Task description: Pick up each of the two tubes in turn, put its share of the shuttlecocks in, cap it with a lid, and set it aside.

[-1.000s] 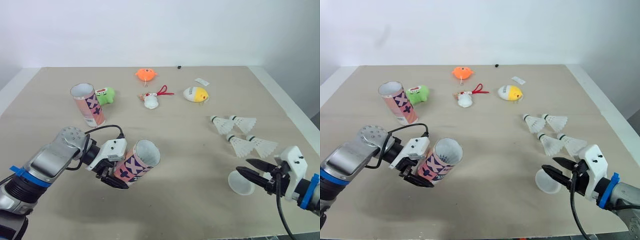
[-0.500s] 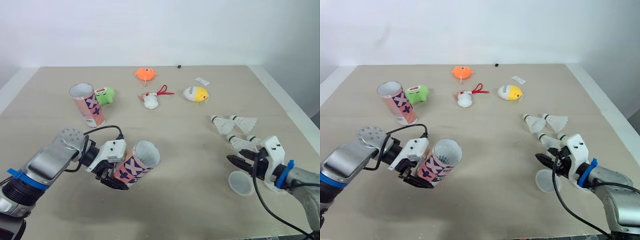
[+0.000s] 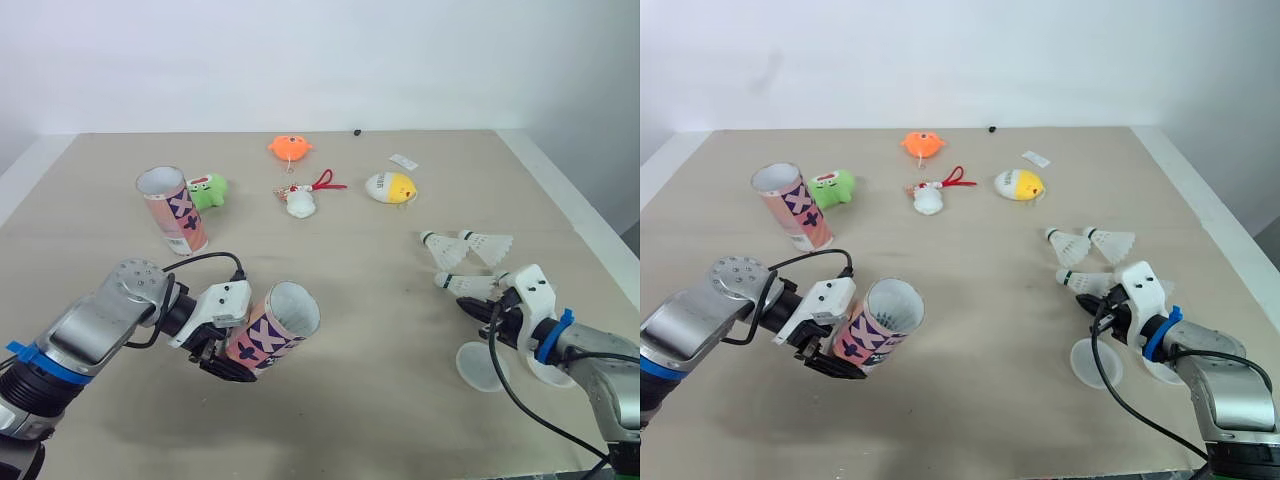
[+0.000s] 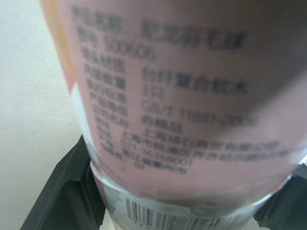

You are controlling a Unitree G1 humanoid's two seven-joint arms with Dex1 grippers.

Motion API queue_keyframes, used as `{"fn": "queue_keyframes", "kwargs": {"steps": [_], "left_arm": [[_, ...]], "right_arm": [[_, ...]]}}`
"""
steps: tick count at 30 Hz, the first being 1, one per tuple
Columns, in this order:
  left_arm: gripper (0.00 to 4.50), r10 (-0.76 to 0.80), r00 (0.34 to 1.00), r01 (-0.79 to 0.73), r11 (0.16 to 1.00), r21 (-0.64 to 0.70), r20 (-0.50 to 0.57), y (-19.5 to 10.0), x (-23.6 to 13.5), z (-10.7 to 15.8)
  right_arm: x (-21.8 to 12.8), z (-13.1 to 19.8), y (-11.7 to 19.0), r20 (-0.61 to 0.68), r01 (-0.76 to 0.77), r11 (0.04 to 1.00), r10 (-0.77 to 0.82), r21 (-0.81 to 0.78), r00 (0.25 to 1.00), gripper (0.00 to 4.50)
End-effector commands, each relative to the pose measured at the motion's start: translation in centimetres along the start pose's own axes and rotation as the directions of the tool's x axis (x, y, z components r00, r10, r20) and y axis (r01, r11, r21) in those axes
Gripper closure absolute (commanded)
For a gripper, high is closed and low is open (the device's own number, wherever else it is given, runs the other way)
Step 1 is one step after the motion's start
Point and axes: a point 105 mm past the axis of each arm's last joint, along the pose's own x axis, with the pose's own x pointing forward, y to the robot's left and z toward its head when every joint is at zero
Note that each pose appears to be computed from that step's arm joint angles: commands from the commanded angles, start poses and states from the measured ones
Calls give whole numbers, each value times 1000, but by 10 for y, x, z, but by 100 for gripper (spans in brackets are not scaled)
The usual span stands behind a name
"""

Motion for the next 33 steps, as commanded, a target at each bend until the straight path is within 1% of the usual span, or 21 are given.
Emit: {"fn": "queue_keyframes", "kwargs": {"steps": [1,4,6,9,10,12,16,19,21,25,27,33], "left_arm": [[142,0,1000,0,1000,8,-3,-2,-1,1],[142,-1,1000,1,1000,9,-1,-2,-1,2],[142,-1,1000,1,1000,11,0,-1,0,2],[142,-1,1000,1,1000,12,2,0,0,2],[142,-2,1000,2,1000,12,2,0,1,2],[142,-3,1000,3,1000,14,2,1,1,2],[142,-4,1000,4,1000,20,0,4,1,2],[142,-3,1000,3,1000,27,2,6,1,4],[142,0,1000,-1,1000,29,6,6,0,6],[142,7,1000,-7,1000,21,11,6,-1,6],[142,12,1000,-12,1000,14,9,5,-3,5],[142,22,1000,-22,1000,8,6,6,-5,4]], "right_arm": [[-5,18,15,69,-73,997,75,-28,995,448],[-16,27,49,100,-248,968,249,-26,963,448],[-27,37,77,119,-380,924,383,-47,916,448],[-37,56,97,151,-476,875,485,-91,862,448],[-40,68,103,164,-506,853,522,-129,837,448],[-44,92,117,155,-553,794,598,-253,786,448],[-35,117,133,47,-572,679,662,-460,748,448],[-27,129,148,-44,-590,546,711,-595,702,448],[-19,137,153,-83,-578,476,720,-663,689,448],[-7,154,160,-126,-544,371,730,-752,672,448],[-4,161,168,-151,-539,308,748,-784,647,448],[-2,166,183,-249,-559,147,784,-816,569,448]]}}
